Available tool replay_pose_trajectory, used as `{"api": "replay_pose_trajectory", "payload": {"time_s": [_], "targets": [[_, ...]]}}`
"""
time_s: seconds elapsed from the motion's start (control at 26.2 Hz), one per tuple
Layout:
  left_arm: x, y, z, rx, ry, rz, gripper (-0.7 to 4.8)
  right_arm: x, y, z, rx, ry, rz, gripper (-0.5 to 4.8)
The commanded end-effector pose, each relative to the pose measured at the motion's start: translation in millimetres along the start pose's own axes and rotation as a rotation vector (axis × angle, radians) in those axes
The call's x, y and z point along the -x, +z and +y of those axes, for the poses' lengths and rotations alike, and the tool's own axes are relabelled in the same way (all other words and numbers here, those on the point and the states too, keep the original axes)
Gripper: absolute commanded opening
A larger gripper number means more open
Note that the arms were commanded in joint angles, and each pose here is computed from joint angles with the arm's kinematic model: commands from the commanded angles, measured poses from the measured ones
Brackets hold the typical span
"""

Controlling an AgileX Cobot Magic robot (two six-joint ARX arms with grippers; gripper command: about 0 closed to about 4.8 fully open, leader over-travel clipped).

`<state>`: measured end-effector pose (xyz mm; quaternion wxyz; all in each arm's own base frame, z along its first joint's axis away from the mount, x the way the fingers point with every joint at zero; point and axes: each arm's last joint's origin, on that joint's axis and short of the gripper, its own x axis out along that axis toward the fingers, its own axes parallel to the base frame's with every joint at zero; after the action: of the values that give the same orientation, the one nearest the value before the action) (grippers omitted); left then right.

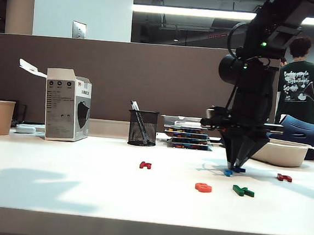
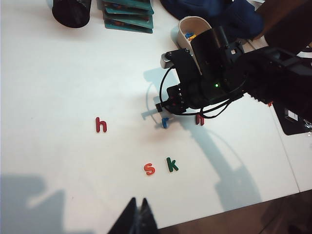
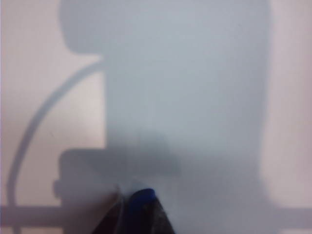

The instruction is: Select the appropriate letters from the row of letter magnets placed on the table to arrange into the word "sky".

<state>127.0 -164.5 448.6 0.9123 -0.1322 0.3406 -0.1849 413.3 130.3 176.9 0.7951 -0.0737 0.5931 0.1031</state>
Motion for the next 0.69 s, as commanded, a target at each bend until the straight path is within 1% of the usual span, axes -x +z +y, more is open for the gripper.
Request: {"api": "replay_pose_trajectory", "payload": {"time_s": [0.04, 0.38, 0.69], "targets": [[1.3, 1.1, -0.1, 0.003, -0.004, -0.01, -0.05, -8.7, -12.9, -1.4, 0.001, -0.024, 0.124, 0.71], [1.3, 1.1, -0.1, 0.003, -0.004, -0.01, -0.05, -5.8, -26.0, -2.0, 0.003, -0.027, 0.262, 0.71], [1.3, 1.1, -0.1, 0.003, -0.004, -0.01, -0.05, -1.1, -34.0, -2.1, 0.004, -0.026, 0.347, 0.71]]}}
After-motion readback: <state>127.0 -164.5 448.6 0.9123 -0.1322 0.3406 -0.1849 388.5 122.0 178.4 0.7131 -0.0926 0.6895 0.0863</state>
